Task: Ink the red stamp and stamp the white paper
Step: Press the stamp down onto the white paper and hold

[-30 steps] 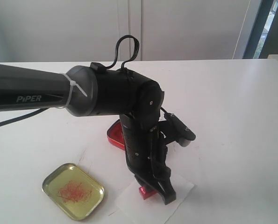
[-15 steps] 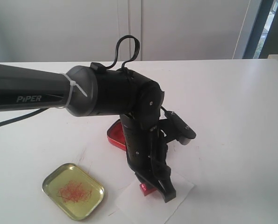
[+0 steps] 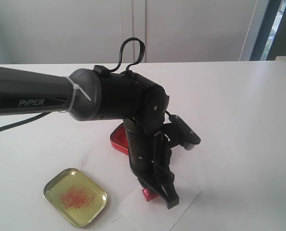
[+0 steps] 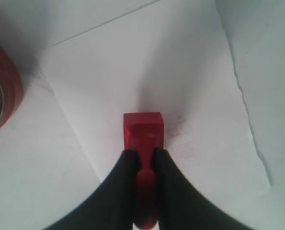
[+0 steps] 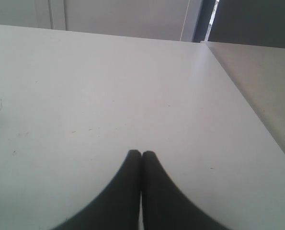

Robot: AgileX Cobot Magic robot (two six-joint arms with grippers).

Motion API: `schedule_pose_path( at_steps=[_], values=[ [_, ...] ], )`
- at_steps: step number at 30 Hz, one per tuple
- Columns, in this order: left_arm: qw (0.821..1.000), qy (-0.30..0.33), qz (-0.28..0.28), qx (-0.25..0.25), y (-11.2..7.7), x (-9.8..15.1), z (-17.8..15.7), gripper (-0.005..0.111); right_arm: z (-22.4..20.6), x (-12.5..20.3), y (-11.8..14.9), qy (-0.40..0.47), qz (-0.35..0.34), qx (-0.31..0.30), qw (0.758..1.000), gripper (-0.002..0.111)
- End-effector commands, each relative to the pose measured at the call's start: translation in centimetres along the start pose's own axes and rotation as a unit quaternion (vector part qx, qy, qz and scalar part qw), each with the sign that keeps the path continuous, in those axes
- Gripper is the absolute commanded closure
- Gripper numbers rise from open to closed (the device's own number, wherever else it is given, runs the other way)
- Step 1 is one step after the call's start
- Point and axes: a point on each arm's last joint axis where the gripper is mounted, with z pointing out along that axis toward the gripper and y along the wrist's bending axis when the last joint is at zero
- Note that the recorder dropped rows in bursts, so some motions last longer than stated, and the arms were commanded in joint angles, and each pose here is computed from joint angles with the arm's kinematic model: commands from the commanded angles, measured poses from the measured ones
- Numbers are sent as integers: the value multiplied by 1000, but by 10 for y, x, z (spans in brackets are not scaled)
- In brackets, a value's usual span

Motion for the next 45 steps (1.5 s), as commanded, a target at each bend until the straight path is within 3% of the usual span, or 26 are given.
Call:
schedule_pose_path(
  at_steps=[1, 35, 45],
  values=[
    [1000, 19, -7, 6, 0, 3, 10, 107, 0, 0, 0, -5, -5, 0, 1000, 108],
    [997, 77, -9, 21, 1, 9, 52, 107, 0, 0, 0, -5, -5, 0, 1000, 108],
    [998, 63, -9, 17, 2, 6, 53, 107, 0, 0, 0, -5, -5, 0, 1000, 108]
  ],
)
